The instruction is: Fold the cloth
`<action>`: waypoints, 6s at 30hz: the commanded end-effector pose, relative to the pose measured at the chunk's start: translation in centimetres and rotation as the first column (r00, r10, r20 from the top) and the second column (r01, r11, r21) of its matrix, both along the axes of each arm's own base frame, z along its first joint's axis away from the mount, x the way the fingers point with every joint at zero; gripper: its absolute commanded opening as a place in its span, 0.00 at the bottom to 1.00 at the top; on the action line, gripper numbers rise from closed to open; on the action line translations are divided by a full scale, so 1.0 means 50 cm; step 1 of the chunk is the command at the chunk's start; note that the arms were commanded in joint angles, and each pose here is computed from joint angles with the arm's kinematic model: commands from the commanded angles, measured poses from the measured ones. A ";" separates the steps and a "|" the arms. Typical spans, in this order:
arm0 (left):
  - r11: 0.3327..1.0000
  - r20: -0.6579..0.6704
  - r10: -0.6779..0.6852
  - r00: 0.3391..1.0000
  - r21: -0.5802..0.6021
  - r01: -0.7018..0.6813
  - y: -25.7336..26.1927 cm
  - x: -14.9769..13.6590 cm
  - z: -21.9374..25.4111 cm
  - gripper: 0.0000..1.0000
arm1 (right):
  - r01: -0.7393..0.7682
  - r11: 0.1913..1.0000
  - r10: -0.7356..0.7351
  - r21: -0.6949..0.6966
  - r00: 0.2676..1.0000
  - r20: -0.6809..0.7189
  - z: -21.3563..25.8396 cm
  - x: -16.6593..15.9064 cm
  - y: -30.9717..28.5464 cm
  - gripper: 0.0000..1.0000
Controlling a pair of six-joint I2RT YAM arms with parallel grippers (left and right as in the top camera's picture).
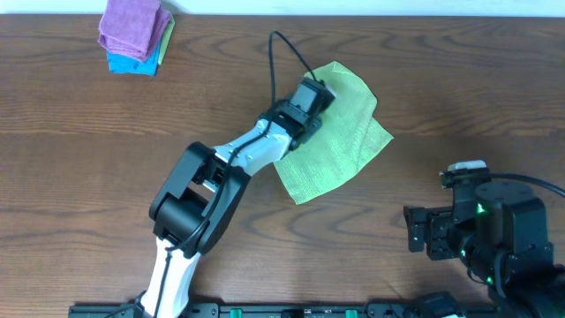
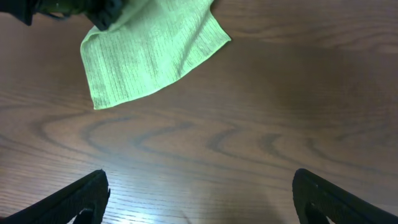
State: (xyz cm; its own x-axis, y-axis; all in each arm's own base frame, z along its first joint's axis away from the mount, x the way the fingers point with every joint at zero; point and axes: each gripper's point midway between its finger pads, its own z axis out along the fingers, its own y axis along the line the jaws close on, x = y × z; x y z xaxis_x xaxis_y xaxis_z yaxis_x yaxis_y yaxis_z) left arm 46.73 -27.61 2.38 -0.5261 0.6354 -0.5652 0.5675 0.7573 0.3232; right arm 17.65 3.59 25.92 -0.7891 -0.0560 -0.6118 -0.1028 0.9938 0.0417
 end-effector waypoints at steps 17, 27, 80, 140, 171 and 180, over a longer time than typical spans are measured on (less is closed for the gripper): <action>0.853 -0.003 0.512 0.859 0.124 -0.508 0.253 0.019 -0.013 0.05 | 0.003 1.000 -0.002 -0.013 1.000 0.022 0.007 0.007 -0.004 0.88; 0.845 -0.014 0.521 0.853 0.145 -0.514 0.273 -0.011 0.056 0.05 | 0.003 1.000 -0.002 -0.014 1.000 0.016 0.004 0.019 -0.001 0.88; 0.643 -0.331 0.764 0.554 0.453 -0.617 0.336 -0.343 0.097 0.06 | 0.040 0.998 -0.032 -0.058 0.990 0.138 0.041 0.073 -0.014 0.85; 0.818 -0.511 0.553 0.658 0.180 -0.547 0.250 -0.285 0.110 0.06 | -0.209 0.966 0.216 0.152 0.976 -0.033 -0.288 0.429 0.204 0.01; 0.822 -0.433 0.528 0.731 0.046 -0.567 0.259 -0.271 0.216 0.06 | -0.169 0.979 0.198 0.110 0.910 -0.364 -0.527 0.391 0.182 0.01; 0.822 -0.436 0.528 0.729 0.048 -0.567 0.259 -0.272 0.215 0.06 | -0.113 0.993 0.091 -0.042 0.928 -0.362 -0.558 0.415 0.110 0.01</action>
State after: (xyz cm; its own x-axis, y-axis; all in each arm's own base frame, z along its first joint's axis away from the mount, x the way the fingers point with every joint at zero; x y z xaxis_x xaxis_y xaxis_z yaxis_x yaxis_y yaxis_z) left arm 32.80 -15.11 12.96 -0.9613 0.1333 -0.2412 0.1220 0.9906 0.0615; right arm 37.88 12.22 -0.30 -0.9337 -0.1828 -0.3078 -0.2362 0.9607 0.1461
